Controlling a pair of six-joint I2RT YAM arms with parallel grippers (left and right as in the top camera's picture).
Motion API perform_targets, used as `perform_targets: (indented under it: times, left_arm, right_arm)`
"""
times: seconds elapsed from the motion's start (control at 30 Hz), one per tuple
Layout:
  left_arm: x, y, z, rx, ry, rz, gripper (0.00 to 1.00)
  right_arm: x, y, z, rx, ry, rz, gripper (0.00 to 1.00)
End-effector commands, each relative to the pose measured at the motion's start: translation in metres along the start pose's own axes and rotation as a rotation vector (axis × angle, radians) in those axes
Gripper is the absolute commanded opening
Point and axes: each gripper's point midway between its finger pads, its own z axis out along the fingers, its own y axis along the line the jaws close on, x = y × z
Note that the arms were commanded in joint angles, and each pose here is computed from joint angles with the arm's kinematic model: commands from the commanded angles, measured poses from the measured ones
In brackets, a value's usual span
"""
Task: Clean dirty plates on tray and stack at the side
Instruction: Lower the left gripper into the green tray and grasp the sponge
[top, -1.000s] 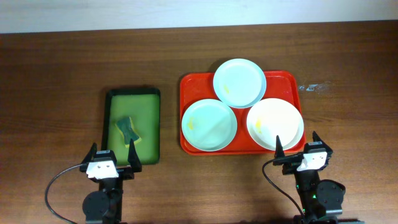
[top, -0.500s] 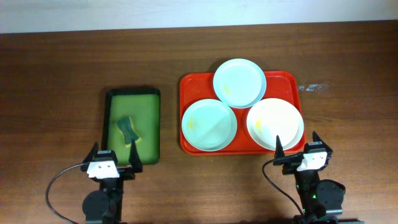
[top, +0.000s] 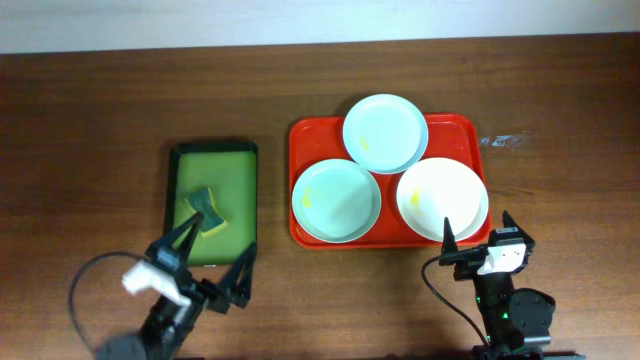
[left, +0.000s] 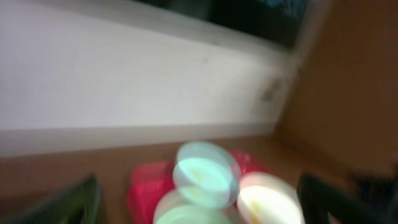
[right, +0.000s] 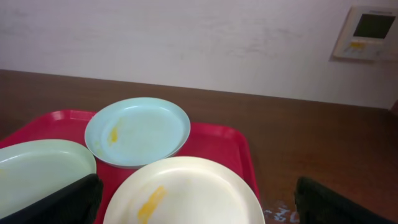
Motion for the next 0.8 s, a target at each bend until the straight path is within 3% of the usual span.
perform_targets:
  times: [0.0,0.07,0.13,0.2,0.27,0.43,0.77]
  left_arm:
    - [-0.001,0.037,0.017,-0.22,0.319,0.033,0.99]
    - [0.019,0.031,0.028,-0.157,0.528,-0.069,0.99]
    - [0.038,0.052,0.04,-0.229,0.653,-0.121,0.99]
    - [0.057,0.101,0.039,-0.561,0.714,-0.316,0.99]
    - [0.082,0.122,0.044,-0.679,0.791,-0.405,0.99]
    - [0.13,0.156,0.058,-0.771,0.92,-0.409,0.99]
    - [0.192,0.185,0.072,-0.814,1.045,-0.441,0.98]
  right_arm:
    - [0.004,0.0,0.0,0.006,0.006,0.012,0.98]
    - [0.004,0.0,0.0,0.006,0.006,0.012,0.98]
    - [0.004,0.0,0.0,0.006,0.006,0.012,0.98]
    - [0.004,0.0,0.0,0.006,0.006,0.012,0.98]
    - [0.004,0.0,0.0,0.006,0.006,0.012,0.98]
    - [0.004,0.0,0.0,0.006,0.006,0.012,0.99]
    - [0.004,0.0,0.0,0.006,0.006,0.012,0.98]
